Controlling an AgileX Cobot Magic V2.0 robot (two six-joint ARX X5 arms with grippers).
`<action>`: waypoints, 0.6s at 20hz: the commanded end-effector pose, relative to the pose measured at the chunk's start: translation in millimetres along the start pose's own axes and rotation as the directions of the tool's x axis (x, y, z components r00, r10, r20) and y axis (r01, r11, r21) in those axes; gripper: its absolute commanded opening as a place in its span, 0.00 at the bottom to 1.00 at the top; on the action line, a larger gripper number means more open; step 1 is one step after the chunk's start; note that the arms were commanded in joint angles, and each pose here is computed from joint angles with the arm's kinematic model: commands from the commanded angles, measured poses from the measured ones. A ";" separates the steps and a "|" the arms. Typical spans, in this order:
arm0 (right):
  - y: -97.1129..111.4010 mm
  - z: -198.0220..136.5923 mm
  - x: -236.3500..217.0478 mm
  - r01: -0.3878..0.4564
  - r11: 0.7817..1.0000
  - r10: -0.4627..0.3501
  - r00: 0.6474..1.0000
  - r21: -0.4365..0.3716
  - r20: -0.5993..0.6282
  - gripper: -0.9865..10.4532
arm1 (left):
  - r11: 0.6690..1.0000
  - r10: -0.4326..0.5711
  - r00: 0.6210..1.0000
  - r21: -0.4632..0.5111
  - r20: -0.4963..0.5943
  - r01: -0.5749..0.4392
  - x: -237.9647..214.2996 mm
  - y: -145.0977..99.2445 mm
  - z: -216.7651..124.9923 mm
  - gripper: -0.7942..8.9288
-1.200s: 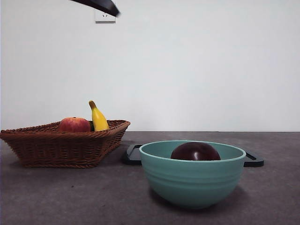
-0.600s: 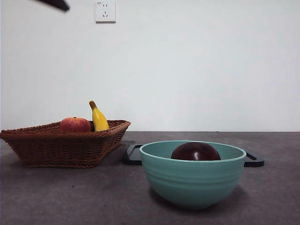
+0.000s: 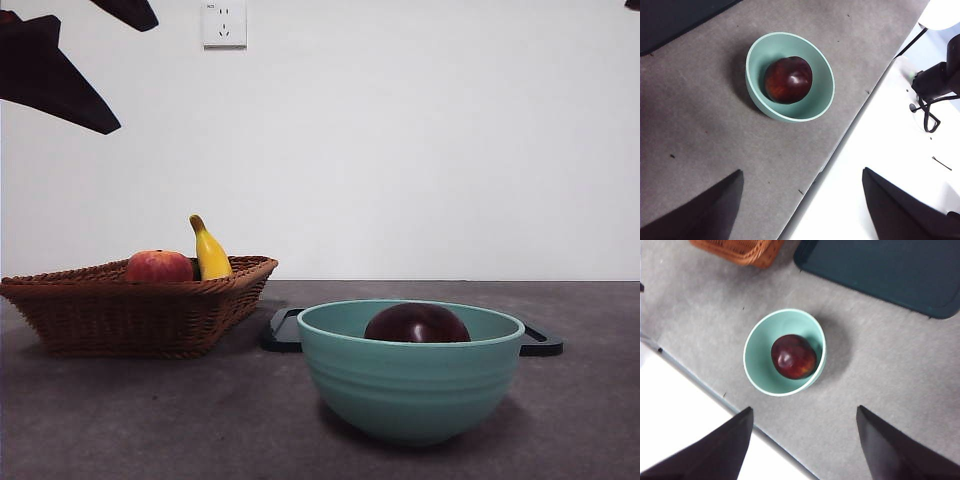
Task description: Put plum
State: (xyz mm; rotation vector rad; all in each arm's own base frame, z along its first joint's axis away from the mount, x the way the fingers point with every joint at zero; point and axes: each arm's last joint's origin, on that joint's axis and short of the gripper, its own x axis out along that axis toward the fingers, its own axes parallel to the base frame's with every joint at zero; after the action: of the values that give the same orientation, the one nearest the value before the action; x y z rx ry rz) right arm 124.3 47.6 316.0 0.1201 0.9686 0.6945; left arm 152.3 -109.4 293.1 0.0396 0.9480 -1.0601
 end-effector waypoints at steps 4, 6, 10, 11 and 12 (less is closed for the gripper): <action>2.6 16.0 21.0 -0.045 0.999 0.044 0.997 -0.023 -0.056 0.37 | 1.000 -0.006 1.000 0.030 0.015 0.005 -1.1 -1.7 3.8 0.47; 2.4 23.8 35.6 -0.056 0.998 0.053 0.995 -0.040 -0.081 0.37 | 1.000 -0.006 1.000 0.030 0.015 0.005 -1.1 -1.7 3.8 0.47; 0.0 37.7 68.5 -0.015 0.998 0.007 0.992 -0.066 -0.126 0.37 | 1.000 -0.006 1.000 0.028 0.012 0.006 -1.1 -1.7 3.5 0.47; -0.6 40.5 77.2 -0.012 0.997 0.001 0.991 -0.073 -0.137 0.37 | 1.000 -0.006 1.000 0.028 0.012 0.006 -1.1 -1.7 3.5 0.47; -1.1 42.5 84.2 -0.008 0.997 -0.004 0.989 -0.078 -0.147 0.37 | 1.000 -0.006 1.000 0.029 0.012 0.006 -1.1 -1.7 3.5 0.47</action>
State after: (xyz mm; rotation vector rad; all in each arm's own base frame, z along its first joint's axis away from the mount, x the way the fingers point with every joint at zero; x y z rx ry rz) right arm 187.6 102.8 276.7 -0.0073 1.0879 0.7465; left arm 152.5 -109.5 293.3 0.0400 0.9442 -1.0608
